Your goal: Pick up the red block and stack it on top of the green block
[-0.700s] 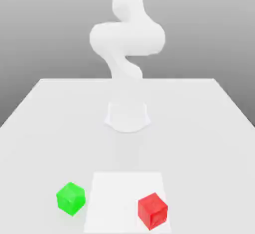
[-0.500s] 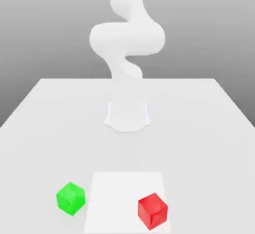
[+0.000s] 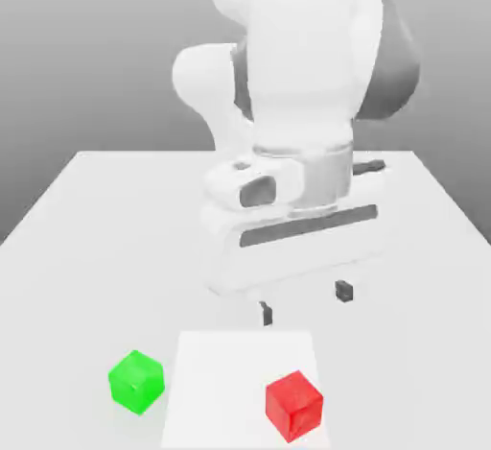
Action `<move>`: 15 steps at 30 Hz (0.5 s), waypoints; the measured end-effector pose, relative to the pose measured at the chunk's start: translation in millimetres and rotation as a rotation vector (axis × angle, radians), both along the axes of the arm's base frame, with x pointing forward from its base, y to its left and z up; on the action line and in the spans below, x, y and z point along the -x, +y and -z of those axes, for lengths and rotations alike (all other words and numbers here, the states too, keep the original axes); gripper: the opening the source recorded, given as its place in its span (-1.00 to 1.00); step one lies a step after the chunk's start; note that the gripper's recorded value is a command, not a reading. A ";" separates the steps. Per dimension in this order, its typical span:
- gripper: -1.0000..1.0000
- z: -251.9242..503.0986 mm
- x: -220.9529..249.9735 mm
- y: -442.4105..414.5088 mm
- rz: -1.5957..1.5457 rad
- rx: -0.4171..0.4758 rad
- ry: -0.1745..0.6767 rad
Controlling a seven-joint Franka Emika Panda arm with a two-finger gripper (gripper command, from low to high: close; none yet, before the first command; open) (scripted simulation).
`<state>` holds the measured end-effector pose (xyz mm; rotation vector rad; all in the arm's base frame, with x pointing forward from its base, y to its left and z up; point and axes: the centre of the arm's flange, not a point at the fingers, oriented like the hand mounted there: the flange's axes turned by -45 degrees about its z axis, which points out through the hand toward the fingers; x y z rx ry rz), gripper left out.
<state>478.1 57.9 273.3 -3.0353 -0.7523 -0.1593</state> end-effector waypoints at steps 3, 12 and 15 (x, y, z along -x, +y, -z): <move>0.00 53.6 12.6 0.9 -0.052 0.030 0.075; -1.00 126.7 16.7 1.1 -0.066 0.038 0.095; -1.00 130.0 17.1 1.1 -0.066 0.038 0.096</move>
